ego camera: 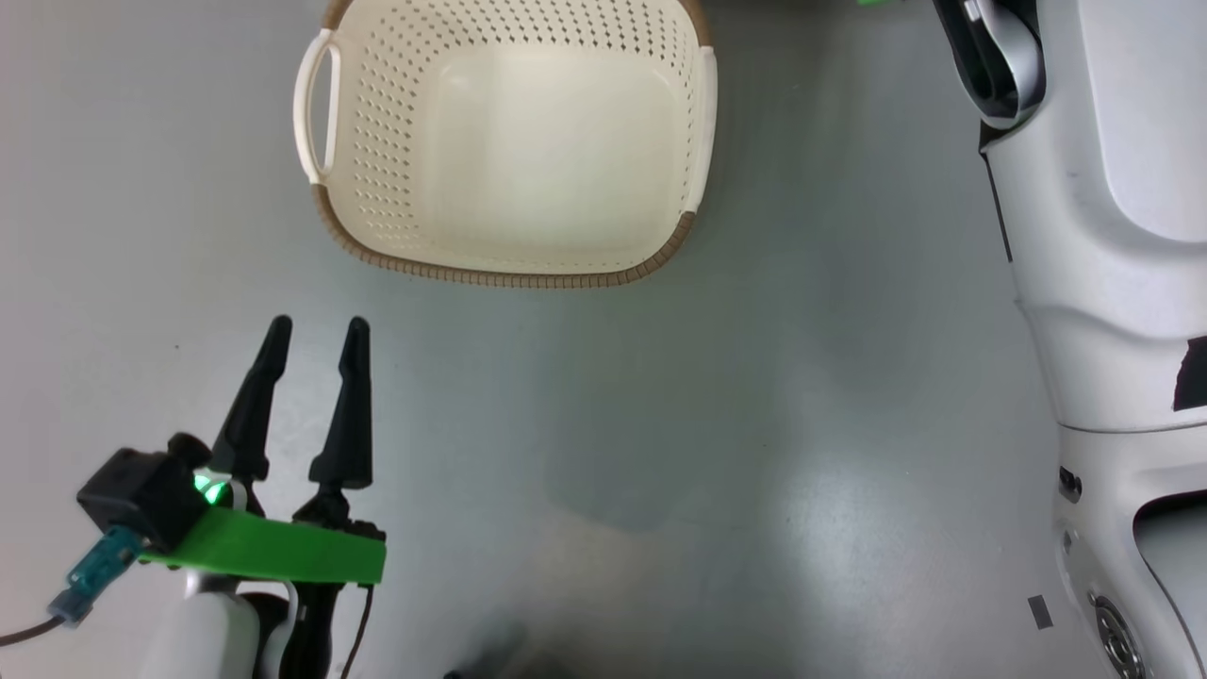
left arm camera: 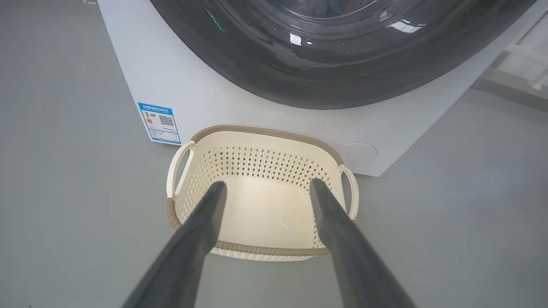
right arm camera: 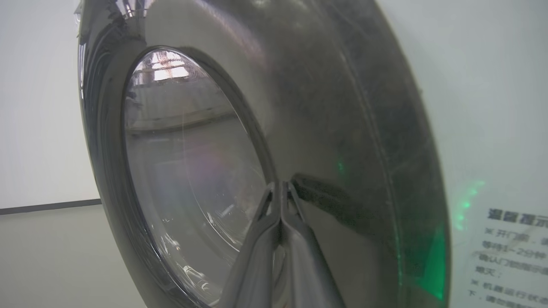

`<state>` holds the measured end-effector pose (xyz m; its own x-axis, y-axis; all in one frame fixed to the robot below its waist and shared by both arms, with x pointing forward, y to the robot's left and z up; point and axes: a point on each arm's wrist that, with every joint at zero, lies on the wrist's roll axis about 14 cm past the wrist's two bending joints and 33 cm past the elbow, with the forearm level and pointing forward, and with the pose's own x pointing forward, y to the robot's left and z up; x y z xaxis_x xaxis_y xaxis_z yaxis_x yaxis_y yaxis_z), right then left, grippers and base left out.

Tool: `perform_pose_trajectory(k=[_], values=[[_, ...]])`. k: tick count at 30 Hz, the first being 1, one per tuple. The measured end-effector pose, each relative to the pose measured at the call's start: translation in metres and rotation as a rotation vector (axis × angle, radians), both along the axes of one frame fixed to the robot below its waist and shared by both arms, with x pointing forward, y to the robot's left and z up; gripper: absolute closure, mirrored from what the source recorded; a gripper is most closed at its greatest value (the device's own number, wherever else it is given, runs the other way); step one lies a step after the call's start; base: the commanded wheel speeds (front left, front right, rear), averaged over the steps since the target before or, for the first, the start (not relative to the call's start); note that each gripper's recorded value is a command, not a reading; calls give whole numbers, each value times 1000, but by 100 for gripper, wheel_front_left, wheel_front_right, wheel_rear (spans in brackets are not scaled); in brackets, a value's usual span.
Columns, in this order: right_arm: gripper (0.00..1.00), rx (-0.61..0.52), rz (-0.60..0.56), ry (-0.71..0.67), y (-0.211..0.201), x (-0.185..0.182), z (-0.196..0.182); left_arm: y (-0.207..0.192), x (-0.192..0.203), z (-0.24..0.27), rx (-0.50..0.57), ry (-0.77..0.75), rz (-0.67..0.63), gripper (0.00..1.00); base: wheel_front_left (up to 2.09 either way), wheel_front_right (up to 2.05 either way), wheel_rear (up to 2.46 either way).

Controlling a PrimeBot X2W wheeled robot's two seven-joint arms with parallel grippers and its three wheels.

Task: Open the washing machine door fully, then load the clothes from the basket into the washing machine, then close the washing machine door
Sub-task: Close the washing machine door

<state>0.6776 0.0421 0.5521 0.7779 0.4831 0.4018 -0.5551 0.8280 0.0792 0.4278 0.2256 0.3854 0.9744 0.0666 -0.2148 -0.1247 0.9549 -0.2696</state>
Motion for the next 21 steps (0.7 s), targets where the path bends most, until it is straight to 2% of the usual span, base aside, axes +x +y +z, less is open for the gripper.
perform_pose_trajectory(k=[13, 21], values=[[100, 20, -25, 1, -8, 6, -6, -6, 5, -10, -14, 17, -17, 0, 0, 0, 0], [100, -11, -15, -21, -9, 0, 2, -10, 8, -6, -21, 1, -29, 0, 0, 0, 0]])
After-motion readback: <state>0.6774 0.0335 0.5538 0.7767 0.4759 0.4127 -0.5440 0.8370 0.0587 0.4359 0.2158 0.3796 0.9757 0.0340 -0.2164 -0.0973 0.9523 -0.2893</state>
